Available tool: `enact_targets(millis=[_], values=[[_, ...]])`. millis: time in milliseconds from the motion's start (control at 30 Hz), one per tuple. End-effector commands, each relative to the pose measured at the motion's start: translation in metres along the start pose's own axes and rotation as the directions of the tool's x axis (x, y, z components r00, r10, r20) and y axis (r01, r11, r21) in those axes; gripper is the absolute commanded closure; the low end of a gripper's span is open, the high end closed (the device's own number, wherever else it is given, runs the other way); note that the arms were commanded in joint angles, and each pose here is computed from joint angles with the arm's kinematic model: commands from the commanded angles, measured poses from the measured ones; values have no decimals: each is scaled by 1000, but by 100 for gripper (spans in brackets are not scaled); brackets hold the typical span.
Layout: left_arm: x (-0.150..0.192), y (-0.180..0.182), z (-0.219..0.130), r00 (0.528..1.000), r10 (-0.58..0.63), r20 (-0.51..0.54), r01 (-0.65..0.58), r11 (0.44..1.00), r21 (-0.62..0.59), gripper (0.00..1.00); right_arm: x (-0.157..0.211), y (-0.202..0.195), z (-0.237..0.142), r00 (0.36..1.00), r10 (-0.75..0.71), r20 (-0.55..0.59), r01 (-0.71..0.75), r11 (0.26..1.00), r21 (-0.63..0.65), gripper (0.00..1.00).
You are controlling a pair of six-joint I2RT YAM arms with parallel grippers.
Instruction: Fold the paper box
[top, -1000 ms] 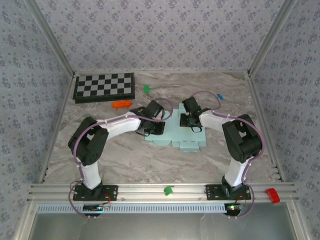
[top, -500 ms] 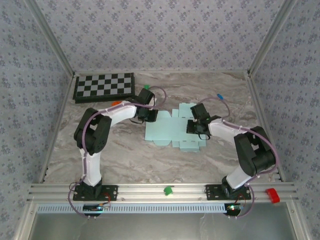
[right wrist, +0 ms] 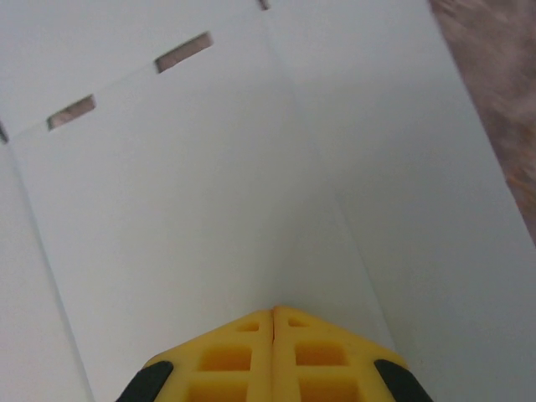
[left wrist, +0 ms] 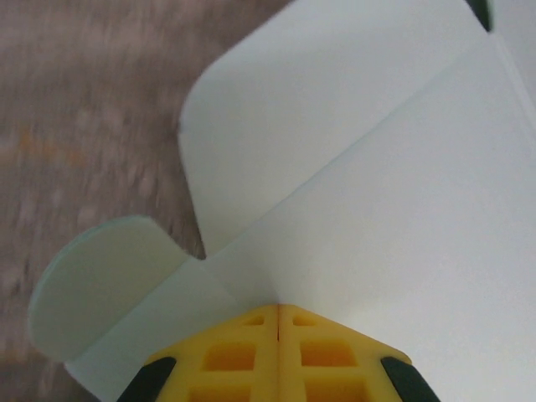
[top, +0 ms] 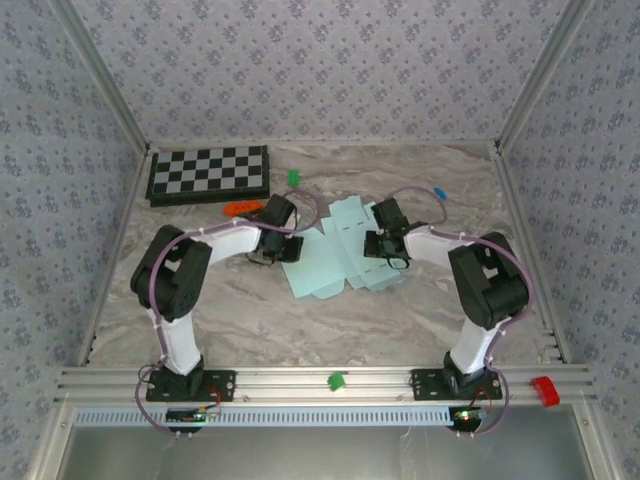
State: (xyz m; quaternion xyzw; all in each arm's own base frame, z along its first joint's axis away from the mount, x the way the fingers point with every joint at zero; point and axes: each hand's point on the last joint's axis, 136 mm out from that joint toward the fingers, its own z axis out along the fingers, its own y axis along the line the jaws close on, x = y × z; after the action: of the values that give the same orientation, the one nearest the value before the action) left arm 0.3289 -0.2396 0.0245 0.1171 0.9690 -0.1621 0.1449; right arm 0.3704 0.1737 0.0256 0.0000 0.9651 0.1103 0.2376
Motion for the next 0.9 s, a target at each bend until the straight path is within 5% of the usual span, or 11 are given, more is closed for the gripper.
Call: enact_targets(millis=[0,467,867], values=[[33,0,-7,997,-55,-57,55,998,-9,99,9,25,16,994,-91,-69,86,994,-62,100],[80,-41,-14,995,-80,-55,81,997,10,95,-22,84,48,964,-258,-71,248,960,-129,99],[-2,-51,-70,988,-25,152,30,999,-28,68,-73,93,-11,972,-230,48,234,962,-141,94]])
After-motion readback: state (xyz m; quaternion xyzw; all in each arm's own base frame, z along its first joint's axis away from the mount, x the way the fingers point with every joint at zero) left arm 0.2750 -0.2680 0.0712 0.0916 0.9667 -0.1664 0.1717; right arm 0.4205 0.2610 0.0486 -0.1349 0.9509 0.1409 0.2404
